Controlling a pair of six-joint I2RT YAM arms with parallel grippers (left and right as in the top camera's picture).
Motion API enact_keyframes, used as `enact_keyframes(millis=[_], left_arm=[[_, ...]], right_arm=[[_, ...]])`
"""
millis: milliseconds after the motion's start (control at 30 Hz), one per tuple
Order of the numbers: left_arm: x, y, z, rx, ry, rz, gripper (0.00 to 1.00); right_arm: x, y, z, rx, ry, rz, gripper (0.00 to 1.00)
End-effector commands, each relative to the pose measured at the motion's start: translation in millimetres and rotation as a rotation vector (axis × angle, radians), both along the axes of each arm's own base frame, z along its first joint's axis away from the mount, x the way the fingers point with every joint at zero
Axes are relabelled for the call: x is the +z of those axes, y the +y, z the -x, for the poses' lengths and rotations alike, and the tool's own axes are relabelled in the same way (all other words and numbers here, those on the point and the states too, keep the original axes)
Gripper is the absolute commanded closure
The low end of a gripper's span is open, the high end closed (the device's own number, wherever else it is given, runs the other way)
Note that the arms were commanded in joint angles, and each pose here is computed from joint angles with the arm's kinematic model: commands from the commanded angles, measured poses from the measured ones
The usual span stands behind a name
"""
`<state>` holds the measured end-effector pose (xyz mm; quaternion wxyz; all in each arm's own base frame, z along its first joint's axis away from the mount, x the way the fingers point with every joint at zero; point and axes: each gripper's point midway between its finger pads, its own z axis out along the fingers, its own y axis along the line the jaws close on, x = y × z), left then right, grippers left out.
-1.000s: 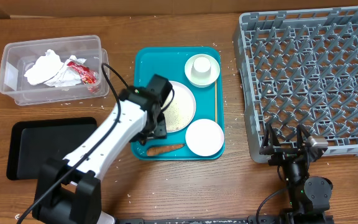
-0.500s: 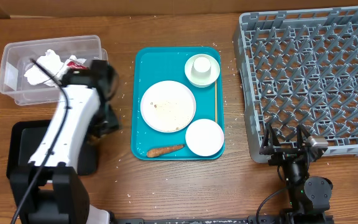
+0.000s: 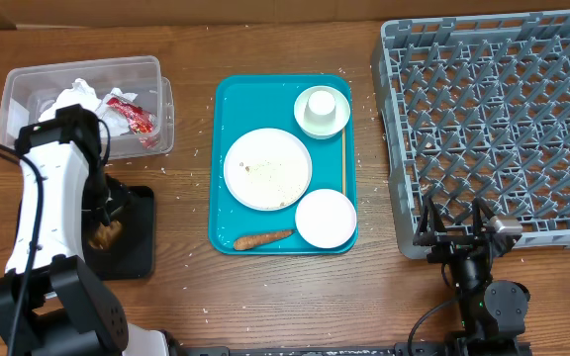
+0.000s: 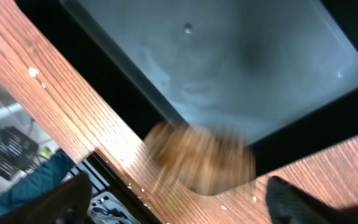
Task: Sort waste into correct bins and load items into the dishwasher
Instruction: 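Move the bread left and release it onto the black tray, then reach the left gripper to the carrot and close on it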
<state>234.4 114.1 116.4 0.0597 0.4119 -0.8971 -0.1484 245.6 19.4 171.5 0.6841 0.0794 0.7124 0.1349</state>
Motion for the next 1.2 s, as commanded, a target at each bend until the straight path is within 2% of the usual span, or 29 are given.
enact_keyframes(millis=[0, 167, 333, 500, 633, 933, 1167], left_arm=[[-0.5, 6.3, 1.7, 0.050, -0.009, 0.000, 0.00], [-1.9, 0.3, 0.1, 0.050, -0.017, 0.033, 0.00], [-5.2, -26.3, -8.5, -0.022, -0.047, 0.176, 0.00], [0.3, -78.7, -23.0, -0.213, -0.093, 0.303, 0.00], [3.5, -137.5, -32.3, -0.452, -0.116, 0.374, 0.00], [-12.2, -253.2, -23.5, -0.926, -0.135, 0.378, 0.00], [-35.1, -265.5, -20.2, -1.062, -0.125, 0.244, 0.00]], right_arm=[[-2.0, 2.1, 0.0, 0.010, -0.004, 0.007, 0.00], [-2.0, 2.1, 0.0, 0.010, -0.004, 0.007, 0.00], [-2.0, 2.1, 0.0, 0.010, -0.004, 0.007, 0.00], [-1.8, 2.1, 0.0, 0.010, -0.004, 0.007, 0.00], [-2.0, 2.1, 0.0, 0.010, -0.004, 0.007, 0.00], [-2.0, 2.1, 0.0, 0.010, -0.004, 0.007, 0.00], [-2.0, 2.1, 0.0, 0.010, -0.004, 0.007, 0.00]])
